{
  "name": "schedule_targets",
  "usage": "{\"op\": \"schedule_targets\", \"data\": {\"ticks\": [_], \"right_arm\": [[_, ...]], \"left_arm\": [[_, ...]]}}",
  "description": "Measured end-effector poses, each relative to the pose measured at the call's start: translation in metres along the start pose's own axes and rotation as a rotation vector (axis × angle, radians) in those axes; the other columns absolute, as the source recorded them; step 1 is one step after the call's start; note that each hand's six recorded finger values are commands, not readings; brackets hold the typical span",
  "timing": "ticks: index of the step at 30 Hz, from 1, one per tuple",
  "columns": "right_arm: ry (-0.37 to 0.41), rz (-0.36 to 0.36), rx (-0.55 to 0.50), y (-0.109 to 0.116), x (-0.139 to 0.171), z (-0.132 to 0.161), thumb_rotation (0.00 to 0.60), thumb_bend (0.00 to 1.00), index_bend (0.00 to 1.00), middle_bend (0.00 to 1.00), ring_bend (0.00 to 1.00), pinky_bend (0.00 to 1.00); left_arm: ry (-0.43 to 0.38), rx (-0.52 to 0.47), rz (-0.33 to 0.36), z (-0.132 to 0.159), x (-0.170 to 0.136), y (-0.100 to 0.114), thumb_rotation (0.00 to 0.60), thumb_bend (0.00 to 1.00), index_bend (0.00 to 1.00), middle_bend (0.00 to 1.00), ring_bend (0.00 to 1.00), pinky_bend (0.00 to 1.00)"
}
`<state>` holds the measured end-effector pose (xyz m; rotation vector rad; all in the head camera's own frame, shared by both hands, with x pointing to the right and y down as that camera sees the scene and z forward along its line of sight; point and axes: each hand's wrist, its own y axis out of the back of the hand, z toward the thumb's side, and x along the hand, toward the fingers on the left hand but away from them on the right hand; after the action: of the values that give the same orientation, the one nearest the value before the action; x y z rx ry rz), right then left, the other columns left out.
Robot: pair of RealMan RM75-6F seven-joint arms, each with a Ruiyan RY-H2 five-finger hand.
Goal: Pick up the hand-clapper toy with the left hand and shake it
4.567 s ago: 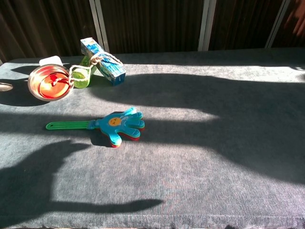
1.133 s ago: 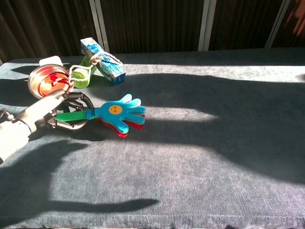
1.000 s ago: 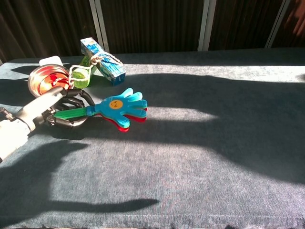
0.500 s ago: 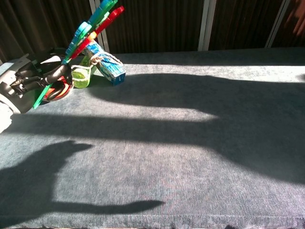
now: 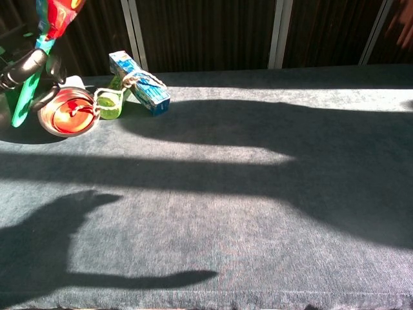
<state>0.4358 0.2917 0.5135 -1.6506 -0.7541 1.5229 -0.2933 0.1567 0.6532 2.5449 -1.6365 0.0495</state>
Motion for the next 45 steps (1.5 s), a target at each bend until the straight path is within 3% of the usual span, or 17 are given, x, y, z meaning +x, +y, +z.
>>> {"op": "schedule_targets", "data": {"ticks": [2,6,8,12,16,19,23,26,28,31,38,40,42,45], "right_arm": [[0.002,0.007,0.001,-0.001,0.000,0.000,0.600,0.19,0.00,0.00,0.00,0.00],[0.002,0.006,0.002,-0.001,-0.001,0.001,0.600,0.19,0.00,0.00,0.00,0.00],[0.001,0.005,0.002,-0.001,-0.001,0.001,0.600,0.19,0.00,0.00,0.00,0.00],[0.000,0.006,0.001,-0.001,-0.001,0.000,0.600,0.19,0.00,0.00,0.00,0.00],[0.001,0.003,-0.002,0.000,-0.001,0.000,0.600,0.19,0.00,0.00,0.00,0.00],[0.003,0.003,-0.004,0.000,0.000,0.001,0.600,0.19,0.00,0.00,0.00,0.00],[0.004,0.001,-0.004,0.000,0.001,0.001,0.600,0.19,0.00,0.00,0.00,0.00],[0.001,0.006,-0.001,-0.001,0.000,0.001,0.600,0.19,0.00,0.00,0.00,0.00],[0.003,0.013,0.002,-0.003,-0.001,0.001,0.600,0.20,0.00,0.00,0.00,0.00],[0.003,0.013,0.003,-0.004,-0.001,0.002,0.600,0.19,0.00,0.00,0.00,0.00],[0.001,0.015,0.003,-0.004,-0.003,0.001,0.600,0.19,0.00,0.00,0.00,0.00],[0.001,0.010,0.001,-0.003,-0.002,0.001,0.600,0.19,0.00,0.00,0.00,0.00],[0.000,0.005,0.000,-0.001,-0.002,0.001,0.600,0.19,0.00,0.00,0.00,0.00],[0.001,0.006,-0.001,-0.001,-0.001,0.001,0.600,0.19,0.00,0.00,0.00,0.00]], "left_arm": [[0.040,0.141,-0.067,-0.014,-0.010,-0.003,0.600,0.70,0.80,0.72,0.56,0.89],[0.124,0.331,-0.228,-0.041,-0.029,-0.014,0.600,0.70,0.80,0.72,0.56,0.89],[0.152,0.367,-0.301,-0.050,-0.031,-0.022,0.600,0.69,0.80,0.72,0.56,0.89],[0.143,0.308,-0.304,-0.043,-0.025,-0.024,0.600,0.69,0.80,0.72,0.56,0.89],[0.093,0.158,-0.249,-0.019,-0.012,-0.018,0.600,0.69,0.80,0.72,0.56,0.89],[0.035,0.020,-0.172,0.004,-0.001,-0.009,0.600,0.69,0.80,0.72,0.56,0.89],[-0.094,-0.219,0.044,0.041,0.017,0.024,0.600,0.70,0.80,0.72,0.56,0.89],[-0.174,-0.281,0.179,0.058,0.025,0.049,0.600,0.71,0.80,0.72,0.56,0.89],[-0.179,-0.254,0.204,0.059,0.025,0.054,0.600,0.71,0.80,0.72,0.56,0.89],[-0.131,-0.137,0.147,0.049,0.020,0.044,0.600,0.70,0.80,0.72,0.55,0.89],[0.114,0.293,-0.253,-0.015,-0.005,-0.008,0.600,0.69,0.80,0.72,0.55,0.89],[0.164,0.364,-0.329,-0.029,-0.008,-0.017,0.600,0.69,0.80,0.72,0.55,0.89],[0.199,0.391,-0.370,-0.038,-0.007,-0.023,0.600,0.69,0.80,0.72,0.55,0.89],[0.211,0.369,-0.357,-0.040,-0.002,-0.023,0.600,0.69,0.80,0.72,0.55,0.89]]}}
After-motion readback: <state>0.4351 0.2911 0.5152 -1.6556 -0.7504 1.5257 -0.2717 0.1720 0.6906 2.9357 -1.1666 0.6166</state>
